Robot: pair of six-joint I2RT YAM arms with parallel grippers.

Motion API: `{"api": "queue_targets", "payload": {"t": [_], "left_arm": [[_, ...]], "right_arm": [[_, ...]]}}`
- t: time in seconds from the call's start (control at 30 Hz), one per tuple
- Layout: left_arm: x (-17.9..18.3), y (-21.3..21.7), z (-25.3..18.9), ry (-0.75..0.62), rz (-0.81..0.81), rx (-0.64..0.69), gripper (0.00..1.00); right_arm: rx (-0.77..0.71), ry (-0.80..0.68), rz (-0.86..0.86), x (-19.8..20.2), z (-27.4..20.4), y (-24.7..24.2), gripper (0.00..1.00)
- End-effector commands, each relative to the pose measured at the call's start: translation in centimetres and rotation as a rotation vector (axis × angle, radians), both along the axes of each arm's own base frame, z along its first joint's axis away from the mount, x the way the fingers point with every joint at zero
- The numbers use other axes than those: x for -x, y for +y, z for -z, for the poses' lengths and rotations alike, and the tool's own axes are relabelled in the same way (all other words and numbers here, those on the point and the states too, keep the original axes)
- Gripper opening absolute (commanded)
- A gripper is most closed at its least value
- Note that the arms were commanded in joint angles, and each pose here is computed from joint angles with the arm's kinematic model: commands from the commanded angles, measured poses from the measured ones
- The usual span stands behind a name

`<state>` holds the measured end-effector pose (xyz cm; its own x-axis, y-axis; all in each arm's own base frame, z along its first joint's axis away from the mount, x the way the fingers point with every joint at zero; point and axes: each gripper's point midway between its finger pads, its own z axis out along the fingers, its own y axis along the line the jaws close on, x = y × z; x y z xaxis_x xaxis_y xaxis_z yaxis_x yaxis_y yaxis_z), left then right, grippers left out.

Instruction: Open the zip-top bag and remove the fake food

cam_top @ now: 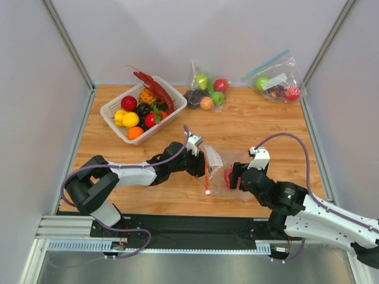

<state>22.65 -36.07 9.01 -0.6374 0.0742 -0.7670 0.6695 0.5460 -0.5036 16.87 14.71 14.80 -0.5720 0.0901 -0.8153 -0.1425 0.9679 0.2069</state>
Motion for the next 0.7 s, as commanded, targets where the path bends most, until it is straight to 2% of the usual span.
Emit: {"api": "queue_targets", "payload": {"t": [0.0, 0.2, 0.3, 0.33, 0.4, 0.43, 0.53, 0.67], "left_arm": [[-0.1, -0.8, -2.3, -0.056, 0.010, 0.083, 0.50], [0.7, -1.4, -2.5, -0.066, 0.042, 0.092, 0.50], [1.1, -1.7, -2.5, -0.065, 0.060, 0.105, 0.50], [1.2, -1.8, -2.5, -0.066, 0.064, 0.110, 0.50], [1.4, -2.1, -2.7, -0.065, 0.076, 0.133, 0.50], [1.7, -2.3, -2.5, -0.061, 0.086, 0.133, 0.50], [1.9, -2.7, -2.7, -0.066, 0.099, 0.148, 0.51], [2.6, -3.6, -3.0, -0.068, 0.129, 0.176, 0.55]], "right_arm": [[-0.045, 0.044, 0.073, -0.7, 2.0, -0.8, 0.78], [-0.134, 0.091, 0.086, -1.6, 4.5, -0.6, 0.71], [-0.142, 0.114, 0.093, -1.8, 5.7, -0.5, 0.59], [-0.149, 0.106, 0.095, -2.0, 5.7, -0.4, 0.48], [-0.144, 0.116, 0.100, -2.2, 6.2, -0.4, 0.35], [-0.139, 0.119, 0.100, -2.2, 6.5, -0.4, 0.23], [-0.125, 0.140, 0.098, -2.3, 7.2, -0.2, 0.11], [-0.115, 0.170, 0.092, -2.2, 8.2, 0.1, 0.02]]}}
